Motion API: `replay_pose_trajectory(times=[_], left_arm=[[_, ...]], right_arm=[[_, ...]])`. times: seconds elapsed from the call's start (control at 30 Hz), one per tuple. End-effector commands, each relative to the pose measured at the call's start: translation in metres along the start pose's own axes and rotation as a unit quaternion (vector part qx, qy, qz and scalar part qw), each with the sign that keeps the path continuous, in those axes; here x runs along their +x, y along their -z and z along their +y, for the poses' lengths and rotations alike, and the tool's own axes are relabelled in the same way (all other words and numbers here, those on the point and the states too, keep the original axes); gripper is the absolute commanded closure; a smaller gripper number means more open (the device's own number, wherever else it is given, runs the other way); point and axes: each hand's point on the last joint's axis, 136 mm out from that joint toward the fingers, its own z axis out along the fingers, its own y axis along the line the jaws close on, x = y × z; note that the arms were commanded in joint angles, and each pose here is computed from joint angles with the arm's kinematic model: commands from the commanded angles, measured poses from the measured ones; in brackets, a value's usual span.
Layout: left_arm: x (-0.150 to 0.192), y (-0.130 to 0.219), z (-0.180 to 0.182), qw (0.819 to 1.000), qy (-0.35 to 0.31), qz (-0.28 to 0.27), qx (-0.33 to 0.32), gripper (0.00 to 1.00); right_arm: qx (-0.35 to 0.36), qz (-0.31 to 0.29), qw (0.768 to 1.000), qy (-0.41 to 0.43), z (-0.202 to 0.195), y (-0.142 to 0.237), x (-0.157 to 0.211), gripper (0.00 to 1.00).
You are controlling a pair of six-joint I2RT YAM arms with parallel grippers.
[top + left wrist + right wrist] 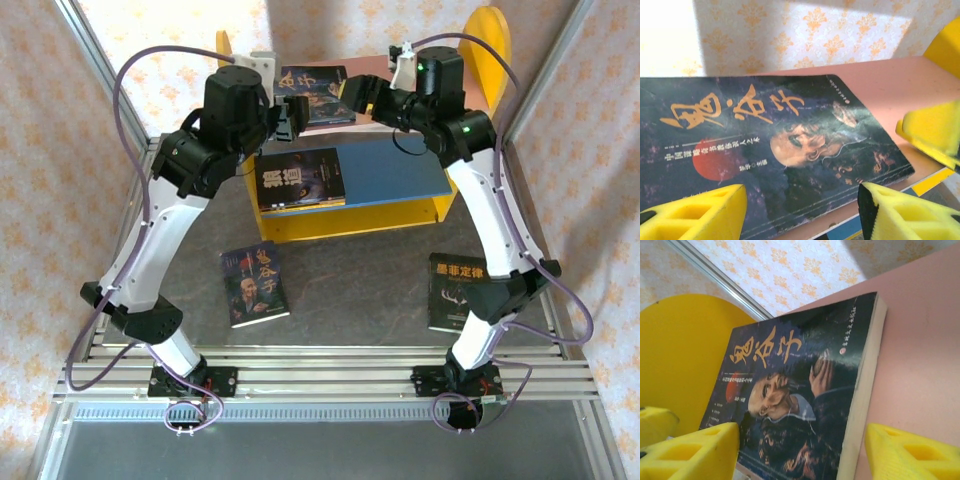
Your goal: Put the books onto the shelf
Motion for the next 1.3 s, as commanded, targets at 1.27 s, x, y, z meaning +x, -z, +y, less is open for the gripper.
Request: replay_pose_trajectory(times=[1.27], left_arm=[[0.048, -0.030, 0.006, 0.994, -0.038, 0.098, -0.032, 0.39]], right_arm=[[0.006, 0.024, 0.999, 0.033, 0.018, 0.018, 0.036, 0.32]])
